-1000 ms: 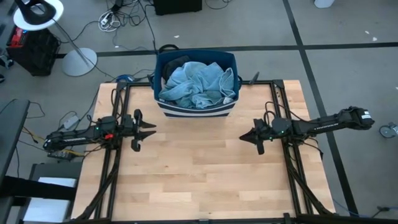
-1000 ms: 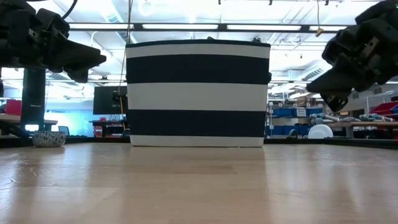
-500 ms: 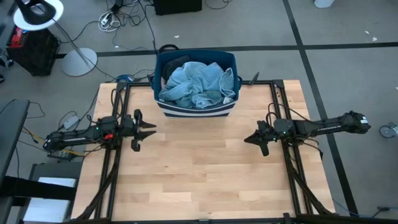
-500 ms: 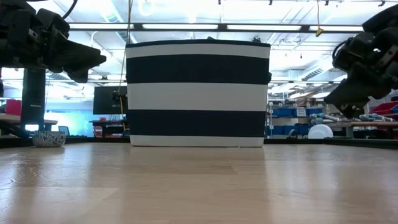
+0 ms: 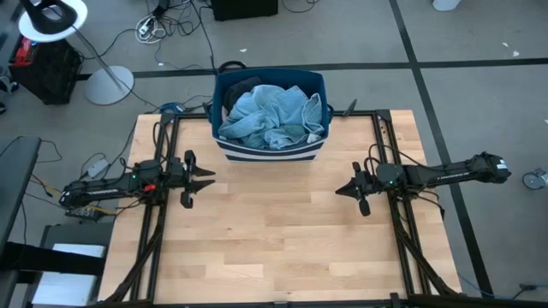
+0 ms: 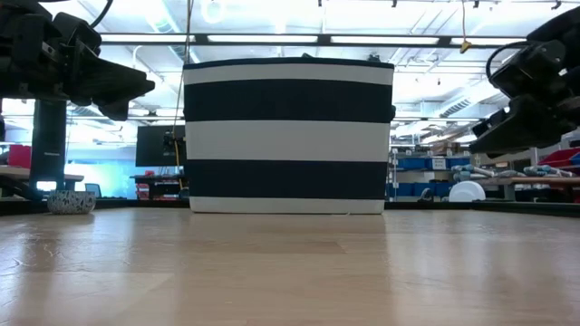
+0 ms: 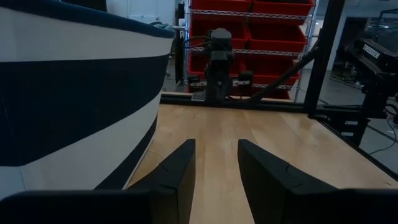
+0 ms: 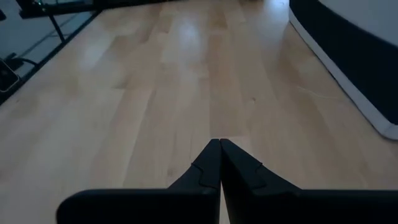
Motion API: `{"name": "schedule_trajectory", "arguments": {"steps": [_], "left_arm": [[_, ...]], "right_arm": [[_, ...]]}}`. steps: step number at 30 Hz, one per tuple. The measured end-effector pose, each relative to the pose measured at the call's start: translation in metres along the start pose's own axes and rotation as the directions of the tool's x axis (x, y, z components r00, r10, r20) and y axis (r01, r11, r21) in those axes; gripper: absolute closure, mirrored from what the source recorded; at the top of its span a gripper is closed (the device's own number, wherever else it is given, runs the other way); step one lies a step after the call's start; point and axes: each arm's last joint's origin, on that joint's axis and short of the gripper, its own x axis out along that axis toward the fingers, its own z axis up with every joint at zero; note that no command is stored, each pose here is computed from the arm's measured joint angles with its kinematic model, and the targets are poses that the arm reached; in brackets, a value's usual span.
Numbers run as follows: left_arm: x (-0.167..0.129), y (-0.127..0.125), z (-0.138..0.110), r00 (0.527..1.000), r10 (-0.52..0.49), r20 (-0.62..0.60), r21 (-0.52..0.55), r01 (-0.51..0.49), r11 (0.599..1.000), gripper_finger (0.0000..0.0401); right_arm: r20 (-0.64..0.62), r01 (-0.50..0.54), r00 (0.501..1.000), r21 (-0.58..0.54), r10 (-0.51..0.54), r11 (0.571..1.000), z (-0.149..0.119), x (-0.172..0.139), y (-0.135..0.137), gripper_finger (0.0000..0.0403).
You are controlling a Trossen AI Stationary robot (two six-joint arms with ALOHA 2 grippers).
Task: Sort clothes
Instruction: Return to Home Position
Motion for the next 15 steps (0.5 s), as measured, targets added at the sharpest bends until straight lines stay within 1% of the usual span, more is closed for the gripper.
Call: {"name": "schedule_trajectory", "arguments": {"steps": [5,15], "left_arm": [[0.0,0.0,0.0,1.0,0.0,0.0,0.0,0.0,1.0,0.0274],[0.0,0.0,0.0,1.0,0.0,0.0,0.0,0.0,1.0,0.0274]], "right_arm": [[0.05,-0.006,0.999,-0.001,0.006,1.0,0.0048,0.0,0.0005,0.0397],[0.06,-0.008,0.998,-0.001,0.008,1.0,0.0058,0.0,0.0007,0.0398]]}}
